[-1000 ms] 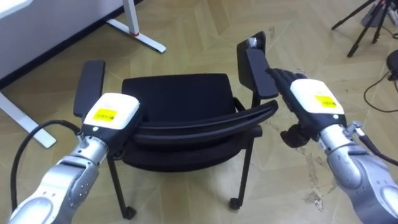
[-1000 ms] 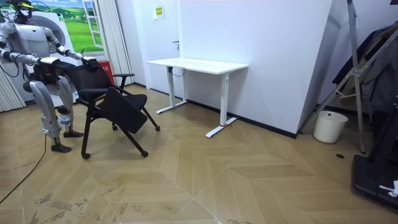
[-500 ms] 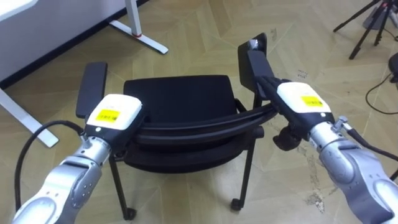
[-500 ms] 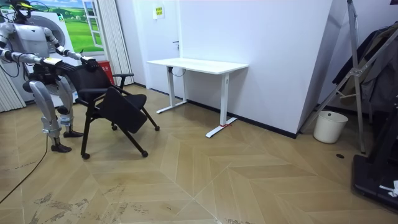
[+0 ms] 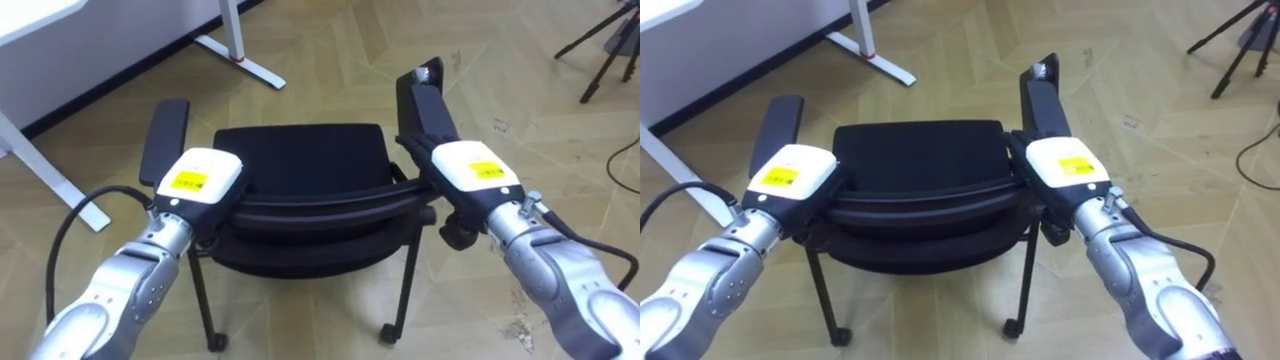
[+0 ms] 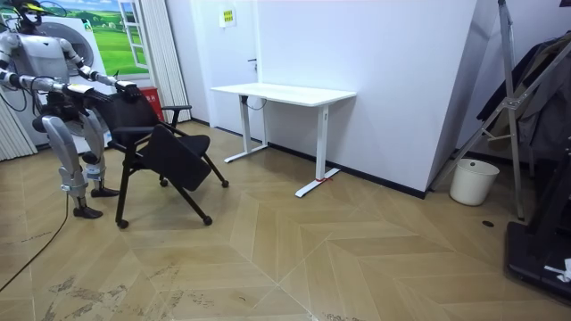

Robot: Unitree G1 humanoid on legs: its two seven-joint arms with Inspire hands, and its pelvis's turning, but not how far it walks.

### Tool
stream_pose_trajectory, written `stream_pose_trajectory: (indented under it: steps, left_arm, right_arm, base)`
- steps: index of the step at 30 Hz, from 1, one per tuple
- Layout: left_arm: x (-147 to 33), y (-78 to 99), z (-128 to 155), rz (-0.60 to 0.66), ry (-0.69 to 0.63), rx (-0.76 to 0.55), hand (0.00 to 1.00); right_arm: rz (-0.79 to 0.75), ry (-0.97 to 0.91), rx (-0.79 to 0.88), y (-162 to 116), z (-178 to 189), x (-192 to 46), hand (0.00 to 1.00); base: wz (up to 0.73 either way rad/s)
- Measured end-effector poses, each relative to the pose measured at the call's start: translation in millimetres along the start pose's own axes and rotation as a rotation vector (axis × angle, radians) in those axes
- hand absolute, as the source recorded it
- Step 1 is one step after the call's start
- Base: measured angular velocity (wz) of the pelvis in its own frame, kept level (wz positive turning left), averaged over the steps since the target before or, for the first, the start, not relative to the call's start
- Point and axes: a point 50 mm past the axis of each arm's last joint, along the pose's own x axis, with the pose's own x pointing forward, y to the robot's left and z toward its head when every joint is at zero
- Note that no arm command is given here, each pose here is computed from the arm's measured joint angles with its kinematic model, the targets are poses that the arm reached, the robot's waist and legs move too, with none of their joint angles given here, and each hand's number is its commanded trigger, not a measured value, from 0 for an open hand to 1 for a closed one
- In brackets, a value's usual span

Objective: Push chair

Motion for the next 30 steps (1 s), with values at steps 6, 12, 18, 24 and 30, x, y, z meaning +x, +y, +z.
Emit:
stream_pose_trajectory:
  steps: [6,12,18,24,30]
  left_arm:
    - [1.2,0.6,3,0.006,-0.017,0.0,1.0]
    - [3.0,1.7,5,0.009,-0.024,0.007,1.0]
    - [4.6,3.3,6,0.01,-0.031,0.016,1.0]
    - [6.4,3.4,8,0.009,-0.038,0.02,1.0]
    - [7.2,1.0,9,-0.003,-0.043,0.028,1.0]
  right_arm:
    - [0.016,-0.075,-0.022,1,18,8,0.0]
    - [0.042,-0.091,-0.017,6,25,9,0.0]
    - [0.059,-0.089,-0.011,6,27,11,0.0]
    - [0.06,-0.086,-0.008,7,27,11,0.0]
    - [0.067,-0.07,-0.008,14,26,12,1.0]
  base:
    - [0.05]
    - [0.0]
    - [0.0]
    - [0.01]
    - [0.03]
